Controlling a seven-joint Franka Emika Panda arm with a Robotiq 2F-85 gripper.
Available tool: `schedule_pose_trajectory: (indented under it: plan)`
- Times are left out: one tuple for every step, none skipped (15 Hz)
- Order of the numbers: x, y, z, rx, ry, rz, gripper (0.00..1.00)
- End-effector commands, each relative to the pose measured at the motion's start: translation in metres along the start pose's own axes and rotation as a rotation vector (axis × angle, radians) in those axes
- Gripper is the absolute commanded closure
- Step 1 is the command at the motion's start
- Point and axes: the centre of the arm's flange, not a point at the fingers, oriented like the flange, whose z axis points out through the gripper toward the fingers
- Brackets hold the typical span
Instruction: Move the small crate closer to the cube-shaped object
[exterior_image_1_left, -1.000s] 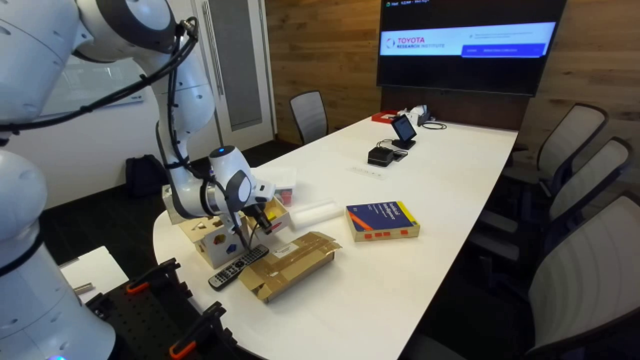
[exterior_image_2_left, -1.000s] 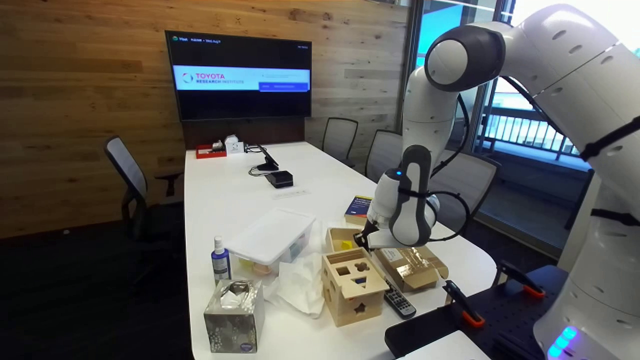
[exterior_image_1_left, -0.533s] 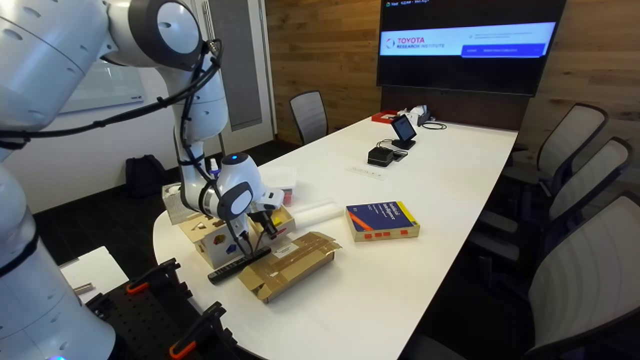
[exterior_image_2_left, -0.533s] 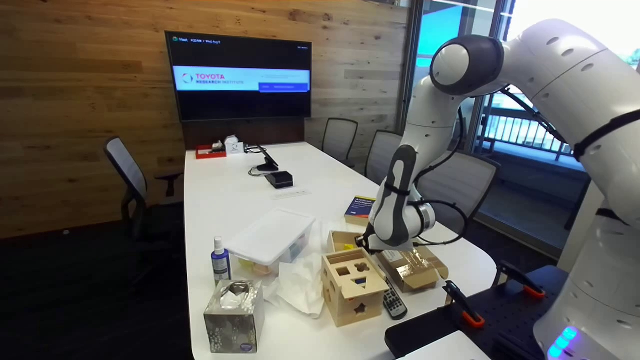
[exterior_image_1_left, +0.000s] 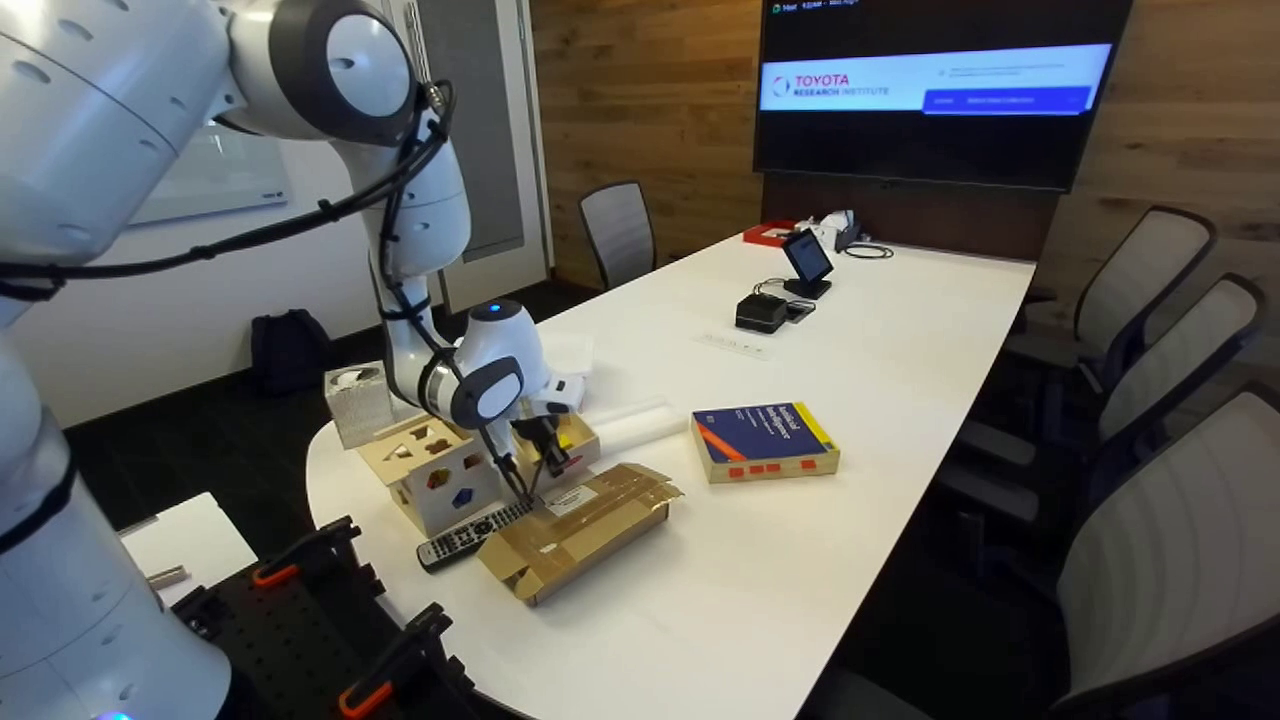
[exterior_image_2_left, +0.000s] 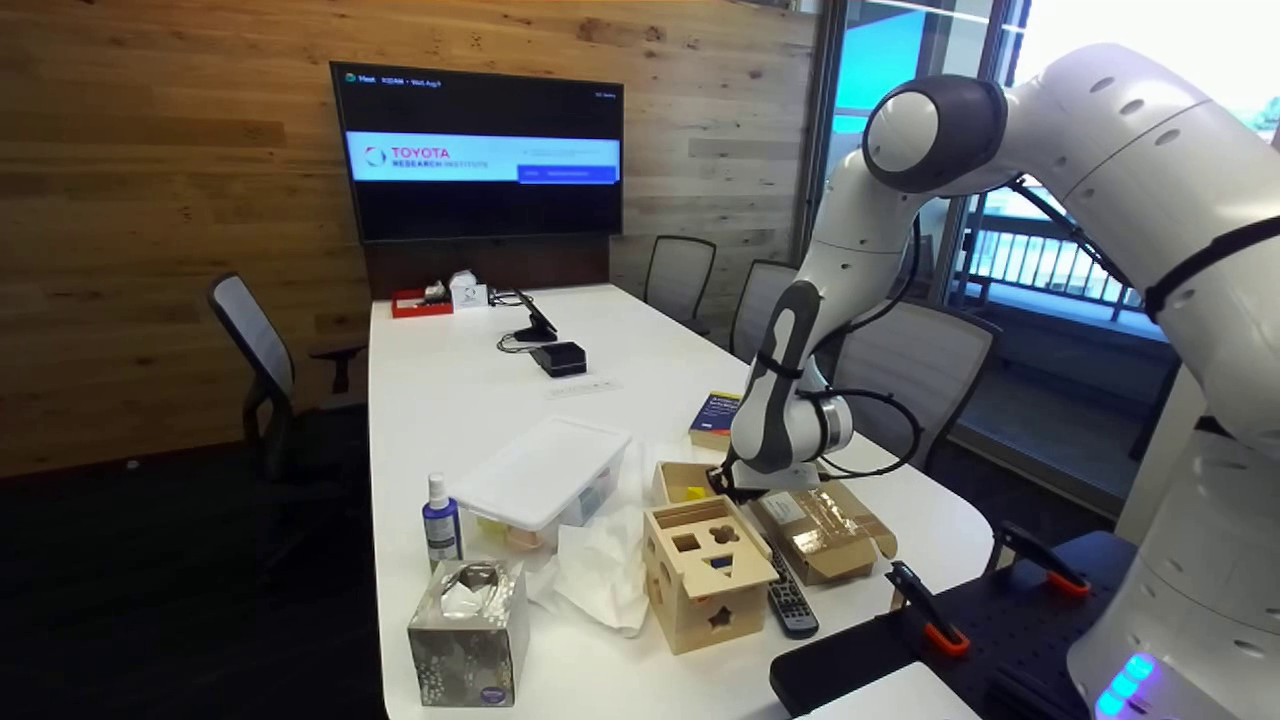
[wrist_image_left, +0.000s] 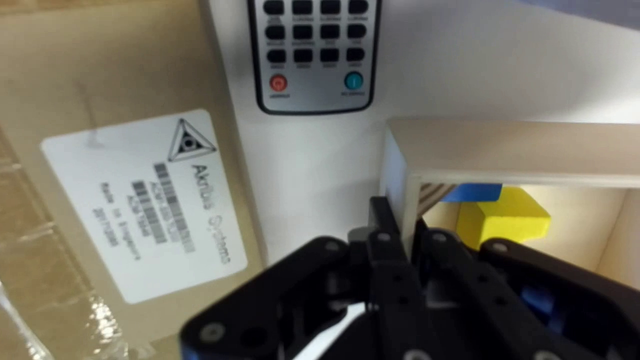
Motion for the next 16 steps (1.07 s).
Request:
schedule_pose_trajectory:
  plan:
    - [0.014,-0.008,0.002,0.004,-0.06,-0.014,0.98]
    - [0.016,-0.008,0.001,-0.005,-0.074,-0.01,0.98]
    - [0.018,-0.008,0.0,-0.017,-0.087,-0.005,0.98]
    - [0.019,-0.008,0.0,-0.021,-0.093,-0.003,0.98]
    - [0.02,-0.008,0.0,-0.025,-0.099,-0.002,0.98]
    - [0.022,-0.008,0.0,-0.027,-0.103,0.0,0.98]
    - [0.023,-0.008,0.0,-0.03,-0.107,0.004,0.69]
    - [0.023,-0.008,0.0,-0.031,-0.109,0.003,0.67]
    - [0.023,-0.008,0.0,-0.034,-0.114,0.003,0.61]
    - [0.023,-0.008,-0.001,-0.037,-0.117,0.002,0.53]
    - [0.023,-0.008,-0.003,-0.04,-0.116,0.0,0.46]
    - [0.024,-0.009,-0.004,-0.042,-0.114,-0.002,0.39]
    - [0.024,-0.01,-0.008,-0.041,-0.106,-0.007,0.31]
    - [0.025,-0.012,-0.011,-0.043,-0.1,-0.013,0.24]
    - [0.025,-0.015,-0.017,-0.043,-0.09,-0.021,0.16]
    - [0.025,-0.02,-0.025,-0.043,-0.078,-0.034,0.09]
